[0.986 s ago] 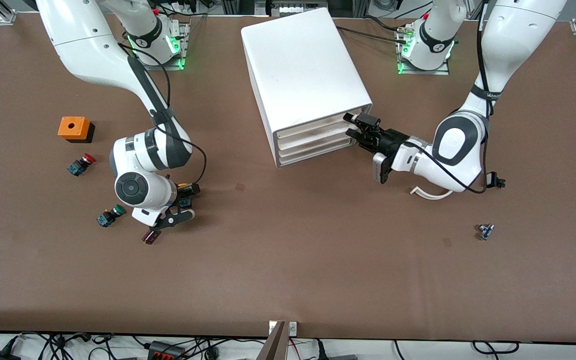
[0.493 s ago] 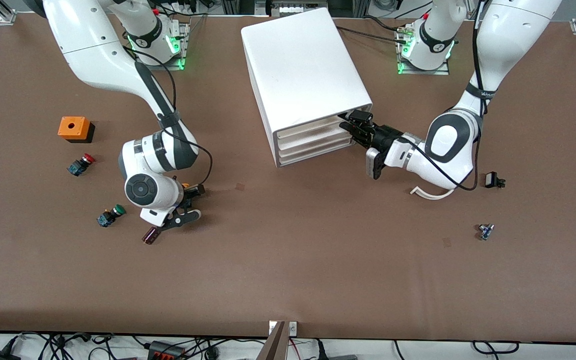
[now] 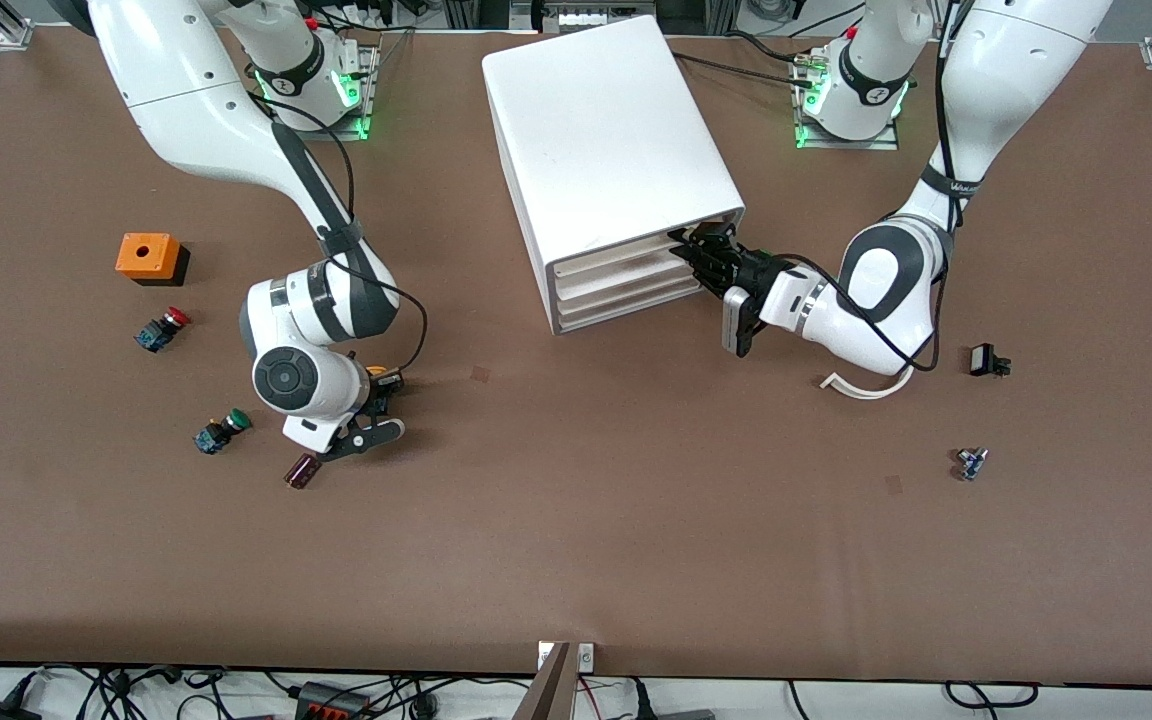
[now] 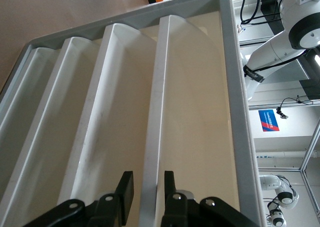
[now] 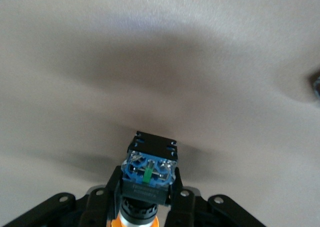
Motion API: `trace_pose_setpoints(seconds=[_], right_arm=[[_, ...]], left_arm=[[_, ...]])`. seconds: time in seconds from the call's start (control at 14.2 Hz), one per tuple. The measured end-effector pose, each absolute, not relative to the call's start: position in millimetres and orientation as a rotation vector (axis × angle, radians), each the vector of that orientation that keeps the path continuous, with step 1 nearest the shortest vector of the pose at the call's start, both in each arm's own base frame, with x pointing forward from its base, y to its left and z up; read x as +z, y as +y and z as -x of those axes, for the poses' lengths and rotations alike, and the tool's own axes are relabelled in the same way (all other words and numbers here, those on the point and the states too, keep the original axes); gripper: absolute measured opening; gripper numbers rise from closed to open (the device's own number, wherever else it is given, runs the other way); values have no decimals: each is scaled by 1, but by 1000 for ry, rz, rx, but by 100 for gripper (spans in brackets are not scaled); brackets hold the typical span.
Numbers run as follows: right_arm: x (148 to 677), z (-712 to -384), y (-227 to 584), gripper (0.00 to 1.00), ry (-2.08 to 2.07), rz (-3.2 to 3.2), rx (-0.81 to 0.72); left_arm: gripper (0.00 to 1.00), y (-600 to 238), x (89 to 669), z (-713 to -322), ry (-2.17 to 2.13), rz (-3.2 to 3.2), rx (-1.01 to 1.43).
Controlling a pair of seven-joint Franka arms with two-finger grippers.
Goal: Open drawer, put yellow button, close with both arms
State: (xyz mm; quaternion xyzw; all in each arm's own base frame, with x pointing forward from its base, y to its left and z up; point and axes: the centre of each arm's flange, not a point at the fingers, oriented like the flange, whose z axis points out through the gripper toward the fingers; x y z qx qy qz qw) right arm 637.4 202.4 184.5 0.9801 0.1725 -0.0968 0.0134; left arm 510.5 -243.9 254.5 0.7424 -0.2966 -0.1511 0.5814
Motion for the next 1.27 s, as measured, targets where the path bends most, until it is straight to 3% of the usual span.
trace_pose_setpoints(seconds=[0.07, 0.14, 0.7, 1.06, 1.27], right_arm=[[191, -643, 204, 40, 538, -3058, -276], [200, -649, 206, 40, 539, -3063, -244], [328, -698, 229, 40, 559, -3084, -56], [423, -678, 303, 40, 720, -3068, 65], [448, -658, 343, 40, 807, -3049, 84]], left_arm=[[27, -244, 255, -511, -701, -1732, -345], [15, -244, 255, -511, -713, -1726, -335], [14, -231, 276, -543, -833, -1774, -255], [14, -221, 282, -561, -865, -1798, -227], [14, -218, 275, -563, -853, -1796, -235]])
